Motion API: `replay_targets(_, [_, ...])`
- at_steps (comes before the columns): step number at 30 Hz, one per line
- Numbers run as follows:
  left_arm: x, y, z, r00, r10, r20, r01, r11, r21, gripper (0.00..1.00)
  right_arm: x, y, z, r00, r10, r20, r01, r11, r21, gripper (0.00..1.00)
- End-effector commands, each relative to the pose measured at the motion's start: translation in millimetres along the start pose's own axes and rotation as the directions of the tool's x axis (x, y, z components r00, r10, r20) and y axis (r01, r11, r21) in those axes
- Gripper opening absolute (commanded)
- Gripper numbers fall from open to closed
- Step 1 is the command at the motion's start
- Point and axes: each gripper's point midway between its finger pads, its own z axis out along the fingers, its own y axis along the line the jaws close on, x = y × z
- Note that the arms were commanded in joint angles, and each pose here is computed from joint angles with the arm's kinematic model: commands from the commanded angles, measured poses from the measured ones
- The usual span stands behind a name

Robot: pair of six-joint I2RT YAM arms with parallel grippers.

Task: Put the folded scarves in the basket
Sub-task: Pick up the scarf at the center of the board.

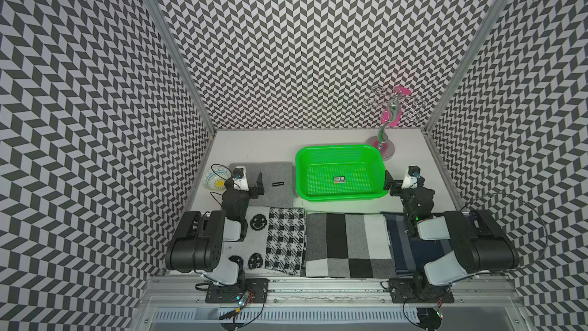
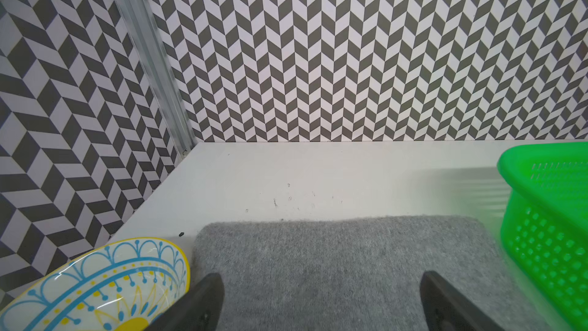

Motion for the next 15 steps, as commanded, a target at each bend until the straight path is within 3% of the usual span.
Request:
replay_targets(1, [-6.7,-0.9,2.1,1.0,0.006,0.024,-0.006,1.0,0.001,1.0,-10.8,1.0,0.6,0.999,-0.004,0.042,0.004,1.0,-0.008,0.99])
replay_targets(15, [-7.4,-0.6,2.2,1.0,0.005,0.026,-0.005,1.0,-0.001,0.99,-10.8,0.0,0.6,0.999,-0.002,0.043,0.002,1.0,-0.003,1.0])
